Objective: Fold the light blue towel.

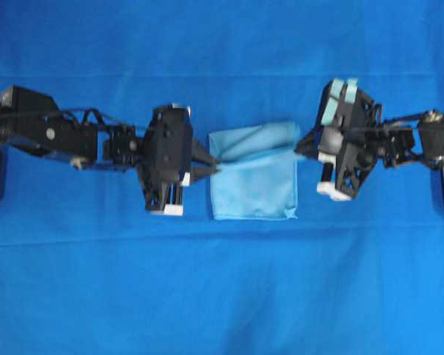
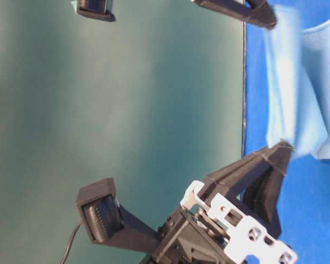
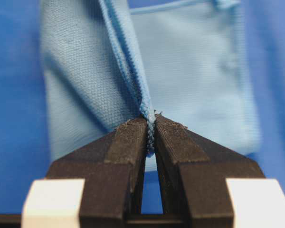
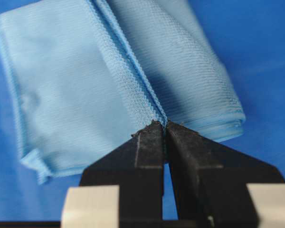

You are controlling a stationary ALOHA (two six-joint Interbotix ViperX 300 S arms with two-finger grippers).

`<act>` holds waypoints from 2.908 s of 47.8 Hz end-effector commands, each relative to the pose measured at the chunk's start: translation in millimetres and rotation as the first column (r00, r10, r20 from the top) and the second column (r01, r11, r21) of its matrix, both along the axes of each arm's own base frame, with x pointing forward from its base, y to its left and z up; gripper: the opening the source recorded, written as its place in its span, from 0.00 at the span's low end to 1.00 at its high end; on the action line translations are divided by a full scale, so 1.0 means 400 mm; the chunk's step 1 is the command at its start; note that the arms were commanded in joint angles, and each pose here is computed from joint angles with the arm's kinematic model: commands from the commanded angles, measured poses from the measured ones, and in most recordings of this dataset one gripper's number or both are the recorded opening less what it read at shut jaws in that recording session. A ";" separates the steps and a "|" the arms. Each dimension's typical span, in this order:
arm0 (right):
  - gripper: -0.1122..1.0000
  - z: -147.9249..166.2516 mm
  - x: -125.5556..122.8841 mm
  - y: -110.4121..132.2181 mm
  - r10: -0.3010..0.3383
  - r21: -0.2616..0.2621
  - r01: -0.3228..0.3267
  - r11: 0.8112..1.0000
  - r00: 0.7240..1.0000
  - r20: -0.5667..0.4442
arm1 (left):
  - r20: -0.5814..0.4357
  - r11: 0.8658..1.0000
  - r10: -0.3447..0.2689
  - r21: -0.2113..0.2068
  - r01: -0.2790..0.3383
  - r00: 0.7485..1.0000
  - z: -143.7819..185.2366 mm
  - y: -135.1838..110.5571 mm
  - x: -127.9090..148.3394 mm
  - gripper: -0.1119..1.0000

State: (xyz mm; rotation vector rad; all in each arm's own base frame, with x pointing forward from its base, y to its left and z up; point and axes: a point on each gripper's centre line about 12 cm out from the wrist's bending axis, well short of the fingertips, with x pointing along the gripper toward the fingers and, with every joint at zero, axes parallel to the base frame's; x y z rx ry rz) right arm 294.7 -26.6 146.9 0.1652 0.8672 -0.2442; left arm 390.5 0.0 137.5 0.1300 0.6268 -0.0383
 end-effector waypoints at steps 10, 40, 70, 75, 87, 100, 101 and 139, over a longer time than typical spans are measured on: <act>0.13 -0.058 0.020 0.045 -0.001 0.069 0.004 0.998 0.999 -0.042 | -0.041 0.998 -0.070 -0.005 0.070 0.997 -0.042 -0.073 0.008 0.12; 0.30 -0.074 0.054 0.068 0.020 0.105 -0.017 0.994 1.000 -0.023 | -0.078 0.998 -0.067 -0.016 0.066 0.995 -0.085 -0.080 0.023 0.20; 0.63 0.169 -0.038 0.073 0.000 -0.036 0.004 0.999 0.995 0.099 | -0.008 0.997 -0.075 -0.026 0.074 0.997 0.152 -0.079 -0.081 0.78; 0.63 0.207 -0.078 0.059 0.011 -0.081 0.001 0.997 0.989 0.150 | 0.046 0.997 -0.077 -0.022 0.078 0.996 0.202 -0.075 -0.115 0.77; 0.63 0.261 -0.176 0.042 0.037 -0.121 -0.003 0.993 0.958 0.285 | 0.198 0.996 -0.081 -0.013 0.085 0.977 0.295 -0.064 -0.242 0.76; 0.63 0.250 -0.274 0.022 0.039 -0.138 0.014 0.990 0.925 0.377 | 0.353 0.997 -0.069 -0.016 0.079 0.933 0.334 -0.046 -0.397 0.76; 0.63 0.246 -0.281 0.021 0.039 -0.137 0.015 0.990 0.923 0.383 | 0.359 0.997 -0.067 -0.014 0.077 0.931 0.330 -0.044 -0.408 0.76; 0.63 0.170 -0.341 0.006 0.024 -0.108 0.027 0.994 0.897 0.442 | 0.433 0.995 0.084 -0.088 -0.050 0.898 0.210 0.015 -0.584 0.75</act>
